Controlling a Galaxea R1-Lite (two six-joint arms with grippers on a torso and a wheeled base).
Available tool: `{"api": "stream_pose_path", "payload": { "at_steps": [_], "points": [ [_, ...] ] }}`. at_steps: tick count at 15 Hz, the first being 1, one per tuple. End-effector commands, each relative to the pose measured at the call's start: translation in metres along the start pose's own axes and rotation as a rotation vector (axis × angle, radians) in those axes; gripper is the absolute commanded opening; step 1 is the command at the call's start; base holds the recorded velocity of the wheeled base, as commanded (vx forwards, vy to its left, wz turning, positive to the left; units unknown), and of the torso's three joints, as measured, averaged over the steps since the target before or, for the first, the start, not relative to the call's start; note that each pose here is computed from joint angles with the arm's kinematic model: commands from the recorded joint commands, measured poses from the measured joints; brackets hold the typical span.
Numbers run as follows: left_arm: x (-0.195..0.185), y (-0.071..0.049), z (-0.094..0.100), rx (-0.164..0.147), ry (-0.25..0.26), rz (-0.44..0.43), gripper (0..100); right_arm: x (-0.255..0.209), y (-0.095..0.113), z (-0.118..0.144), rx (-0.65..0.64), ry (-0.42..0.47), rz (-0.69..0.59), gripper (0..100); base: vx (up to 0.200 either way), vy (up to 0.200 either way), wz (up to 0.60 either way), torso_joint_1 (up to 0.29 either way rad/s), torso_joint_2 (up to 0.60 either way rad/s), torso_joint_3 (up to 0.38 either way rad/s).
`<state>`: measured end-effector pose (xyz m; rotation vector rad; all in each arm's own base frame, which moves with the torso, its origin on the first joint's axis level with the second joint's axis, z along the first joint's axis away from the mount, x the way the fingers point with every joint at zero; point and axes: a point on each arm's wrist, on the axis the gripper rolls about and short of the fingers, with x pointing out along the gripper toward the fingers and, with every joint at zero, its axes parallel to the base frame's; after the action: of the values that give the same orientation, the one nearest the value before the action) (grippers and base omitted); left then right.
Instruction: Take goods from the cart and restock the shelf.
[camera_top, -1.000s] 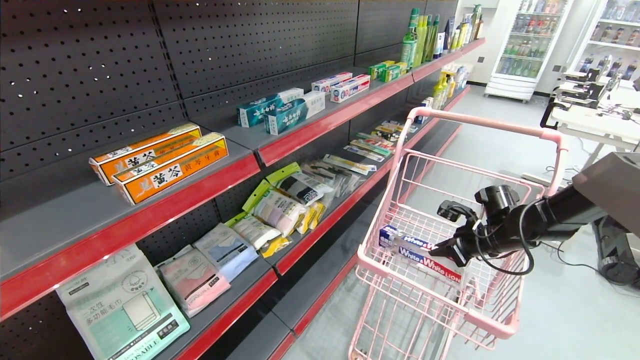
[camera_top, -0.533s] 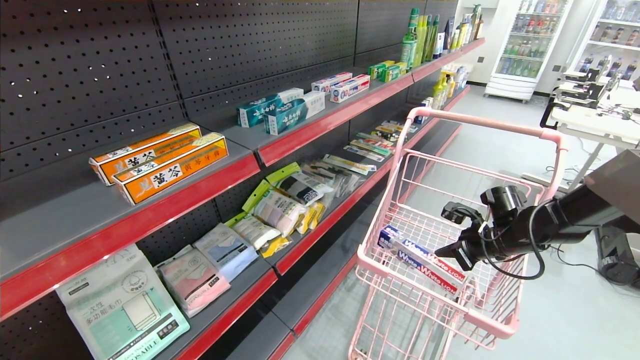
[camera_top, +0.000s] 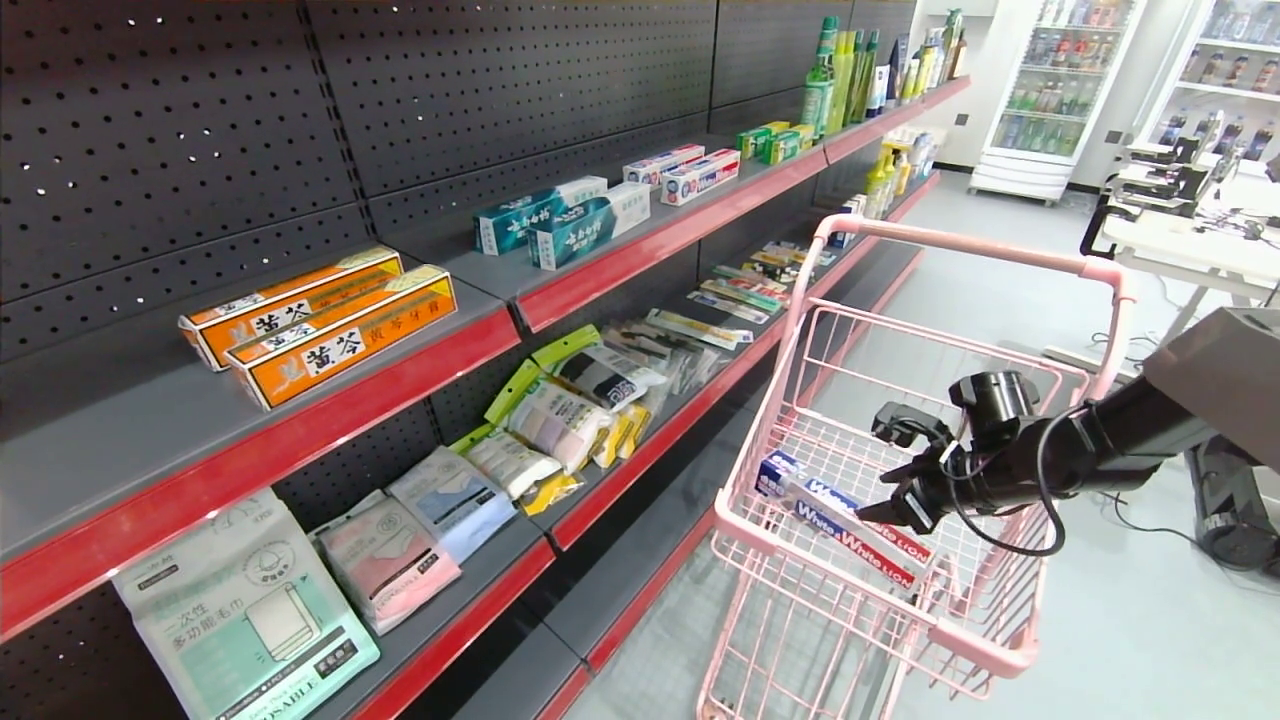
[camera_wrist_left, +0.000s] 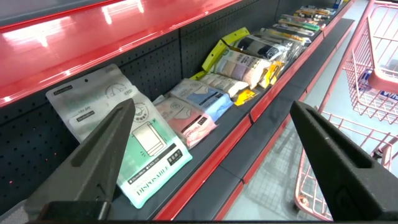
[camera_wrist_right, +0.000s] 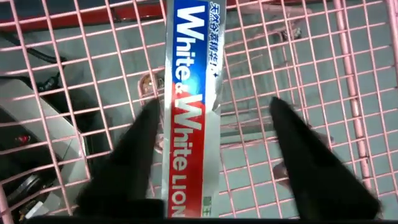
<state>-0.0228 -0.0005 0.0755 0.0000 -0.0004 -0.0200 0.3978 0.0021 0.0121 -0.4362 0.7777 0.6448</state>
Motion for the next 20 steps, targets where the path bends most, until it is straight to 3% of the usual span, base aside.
{"api": "stream_pose_path", "payload": {
  "at_steps": [1, 20],
  "points": [
    [0.0, 0.0, 0.0, 0.0, 0.0, 0.0, 100, 0.019, -0.004, -0.001, 0.011, -0.018, 0.033, 100, 0.0, 0.0, 0.0, 0.0, 0.0, 0.0],
    [0.0, 0.0, 0.0, 0.0, 0.0, 0.0, 100, 0.084, -0.001, -0.003, 0.016, -0.016, 0.079, 100, 0.0, 0.0, 0.0, 0.0, 0.0, 0.0]
  ]
}}
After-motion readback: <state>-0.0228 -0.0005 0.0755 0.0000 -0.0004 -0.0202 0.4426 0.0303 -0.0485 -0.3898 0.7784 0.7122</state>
